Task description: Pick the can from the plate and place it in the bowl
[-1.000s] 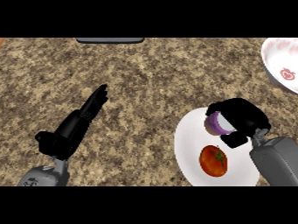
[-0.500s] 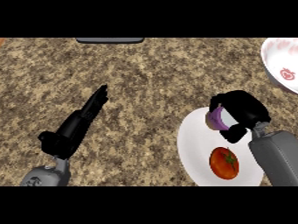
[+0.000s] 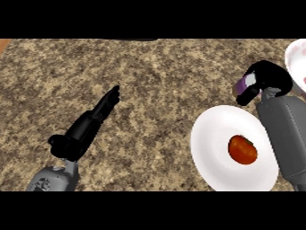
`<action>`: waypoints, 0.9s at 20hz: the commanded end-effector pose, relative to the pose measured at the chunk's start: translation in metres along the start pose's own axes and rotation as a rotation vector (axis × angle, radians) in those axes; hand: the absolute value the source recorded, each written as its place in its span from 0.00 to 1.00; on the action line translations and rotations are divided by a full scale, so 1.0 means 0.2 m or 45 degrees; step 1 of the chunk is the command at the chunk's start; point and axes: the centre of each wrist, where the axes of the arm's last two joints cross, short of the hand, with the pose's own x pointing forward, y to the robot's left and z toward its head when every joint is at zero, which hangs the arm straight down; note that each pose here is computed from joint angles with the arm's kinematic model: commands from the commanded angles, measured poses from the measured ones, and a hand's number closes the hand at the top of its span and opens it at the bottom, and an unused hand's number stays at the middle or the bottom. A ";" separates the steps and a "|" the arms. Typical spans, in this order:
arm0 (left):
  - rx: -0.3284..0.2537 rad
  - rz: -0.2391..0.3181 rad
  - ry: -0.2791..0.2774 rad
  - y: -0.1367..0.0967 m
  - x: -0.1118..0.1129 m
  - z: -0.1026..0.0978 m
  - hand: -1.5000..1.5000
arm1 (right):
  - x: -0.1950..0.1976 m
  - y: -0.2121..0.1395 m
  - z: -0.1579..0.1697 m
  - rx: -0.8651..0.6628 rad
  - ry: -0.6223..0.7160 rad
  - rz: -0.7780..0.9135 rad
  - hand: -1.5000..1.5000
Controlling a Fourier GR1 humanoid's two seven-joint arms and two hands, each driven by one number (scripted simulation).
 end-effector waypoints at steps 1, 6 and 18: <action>-0.016 -0.005 0.004 -0.05 0.02 -0.04 0.50 | 0.10 -0.14 -0.06 -0.199 0.304 -0.023 1.00; -0.004 -0.004 -0.007 0.01 0.00 -0.03 0.50 | 0.22 -0.38 -0.05 -0.592 0.331 -0.130 1.00; 0.034 0.003 0.025 0.07 -0.02 -0.01 0.50 | 0.22 -0.62 -0.14 -0.905 0.395 -0.459 1.00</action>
